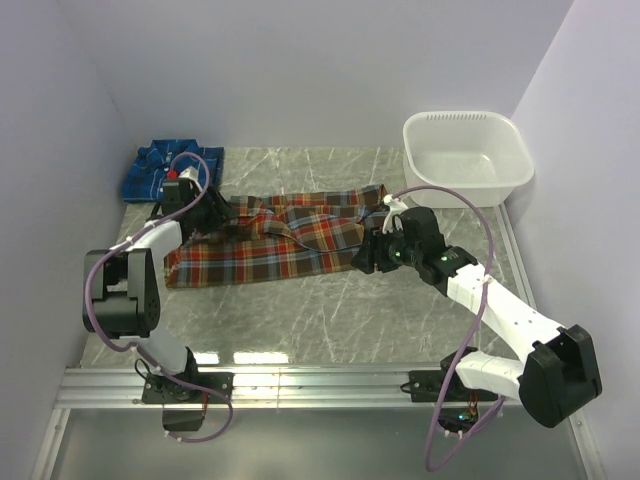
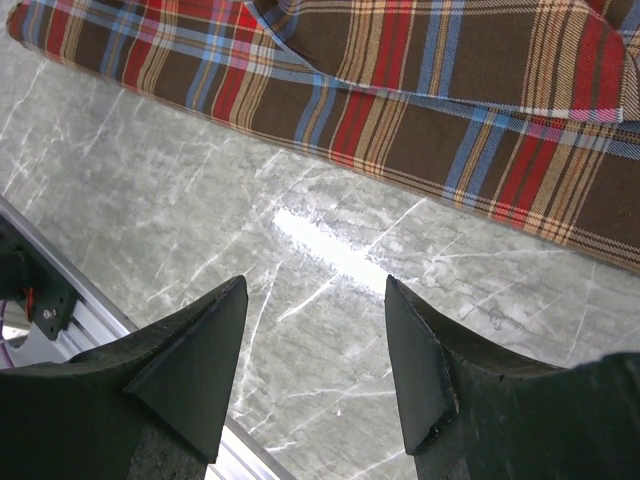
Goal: Fold and stack the long sleeve shirts
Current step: Fold the shirt
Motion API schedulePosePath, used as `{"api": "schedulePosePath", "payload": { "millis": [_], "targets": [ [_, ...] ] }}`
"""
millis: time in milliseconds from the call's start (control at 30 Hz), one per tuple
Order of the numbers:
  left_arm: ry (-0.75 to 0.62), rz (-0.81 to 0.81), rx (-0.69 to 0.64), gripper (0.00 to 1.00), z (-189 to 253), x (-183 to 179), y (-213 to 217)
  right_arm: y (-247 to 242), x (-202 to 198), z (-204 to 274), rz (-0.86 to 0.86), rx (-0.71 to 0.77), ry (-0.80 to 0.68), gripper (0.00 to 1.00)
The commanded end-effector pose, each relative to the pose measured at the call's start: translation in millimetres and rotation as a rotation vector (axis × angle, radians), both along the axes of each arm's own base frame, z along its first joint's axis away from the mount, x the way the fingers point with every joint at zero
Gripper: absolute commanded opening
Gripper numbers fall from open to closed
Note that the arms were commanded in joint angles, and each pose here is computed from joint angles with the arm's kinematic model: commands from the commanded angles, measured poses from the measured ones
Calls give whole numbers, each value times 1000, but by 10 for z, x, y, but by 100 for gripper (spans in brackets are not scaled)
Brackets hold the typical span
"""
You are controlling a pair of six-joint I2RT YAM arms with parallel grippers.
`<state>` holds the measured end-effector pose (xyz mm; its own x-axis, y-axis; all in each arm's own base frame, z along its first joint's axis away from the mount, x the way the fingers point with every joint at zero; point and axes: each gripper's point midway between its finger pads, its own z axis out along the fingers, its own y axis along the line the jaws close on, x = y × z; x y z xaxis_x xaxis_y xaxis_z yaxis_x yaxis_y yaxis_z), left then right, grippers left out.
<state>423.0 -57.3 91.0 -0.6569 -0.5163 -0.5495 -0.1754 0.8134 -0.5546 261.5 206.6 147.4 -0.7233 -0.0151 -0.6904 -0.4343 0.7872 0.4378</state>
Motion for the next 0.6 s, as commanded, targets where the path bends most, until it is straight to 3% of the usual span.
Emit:
{"api": "schedulePosePath", "payload": {
  "millis": [0,367,567],
  "targets": [
    [-72,12,3,65,91,181,20,31,41,139,18,25,-62,64],
    [-71,2,-27,63,27,209,-43,27,21,89,19,23,-50,64],
    [-110,-76,52,66,121,114,-71,37,19,100,25,29,-57,64]
  ]
}}
